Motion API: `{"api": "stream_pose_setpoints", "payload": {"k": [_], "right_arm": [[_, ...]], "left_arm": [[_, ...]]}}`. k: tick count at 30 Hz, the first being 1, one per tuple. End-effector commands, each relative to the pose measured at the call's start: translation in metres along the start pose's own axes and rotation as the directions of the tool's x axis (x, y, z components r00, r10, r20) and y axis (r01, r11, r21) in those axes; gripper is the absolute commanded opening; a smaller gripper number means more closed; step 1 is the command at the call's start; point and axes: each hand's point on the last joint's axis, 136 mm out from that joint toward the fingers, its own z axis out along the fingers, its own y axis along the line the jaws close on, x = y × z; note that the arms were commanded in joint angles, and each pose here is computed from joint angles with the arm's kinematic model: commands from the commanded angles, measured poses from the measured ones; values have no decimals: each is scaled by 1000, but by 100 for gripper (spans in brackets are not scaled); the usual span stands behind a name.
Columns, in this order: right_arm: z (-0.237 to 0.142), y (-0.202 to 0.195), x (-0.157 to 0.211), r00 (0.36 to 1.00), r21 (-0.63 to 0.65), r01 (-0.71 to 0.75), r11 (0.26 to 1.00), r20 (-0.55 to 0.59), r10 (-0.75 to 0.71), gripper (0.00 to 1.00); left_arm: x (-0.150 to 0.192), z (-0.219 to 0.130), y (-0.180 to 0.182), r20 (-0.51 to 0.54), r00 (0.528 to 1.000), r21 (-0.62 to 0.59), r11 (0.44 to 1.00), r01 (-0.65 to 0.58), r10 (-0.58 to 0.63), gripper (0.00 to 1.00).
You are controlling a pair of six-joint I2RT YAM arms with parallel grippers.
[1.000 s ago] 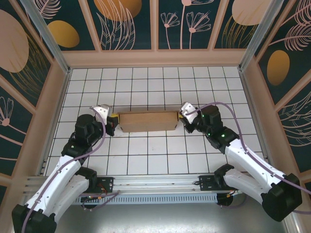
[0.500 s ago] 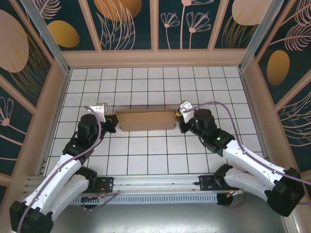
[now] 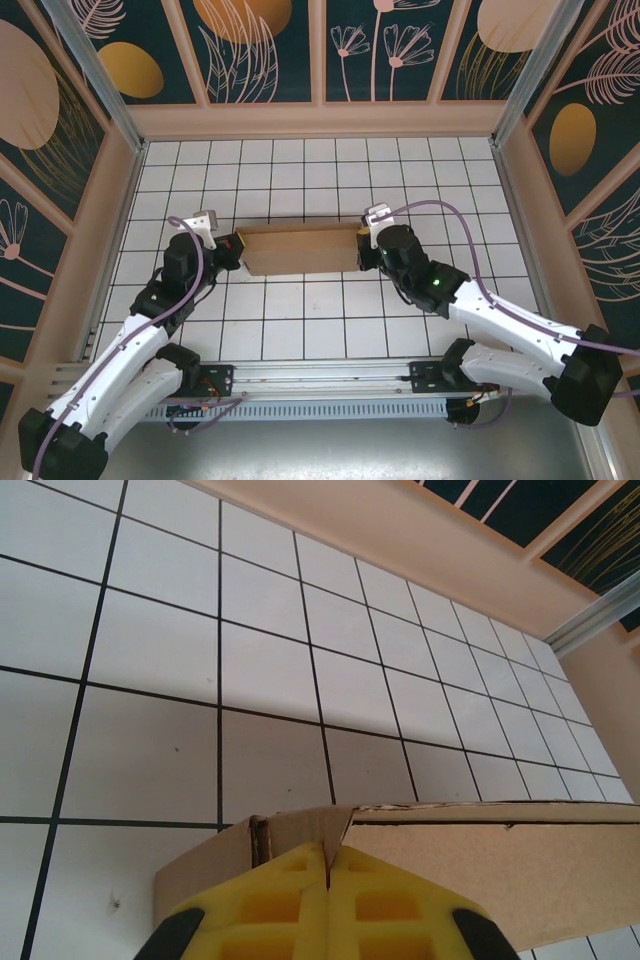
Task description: Fold the paper box
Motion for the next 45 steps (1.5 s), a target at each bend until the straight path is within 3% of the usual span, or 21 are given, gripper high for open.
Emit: {"api": "stream_pose_setpoints", "payload": {"k": [1, 21, 30, 45], "right_arm": [[-1, 17, -19, 995, -47, -93, 995, 19, 94, 0], [17, 20, -16, 953, 12, -286, 958, -98, 285, 0], [20, 8, 7, 977, 62, -163, 985, -130, 170, 0], [15, -4, 23, 988, 81, -80, 993, -127, 90, 0]], "left_arm": [[8, -1, -19, -78, 997, 61, 998, -2, 7, 0], [8, -2, -14, -95, 995, 23, 999, 24, -22, 0], [13, -1, -8, -97, 995, 7, 1000, 14, -14, 0], [9, -5, -3, -88, 996, -30, 999, -22, 20, 0]]}}
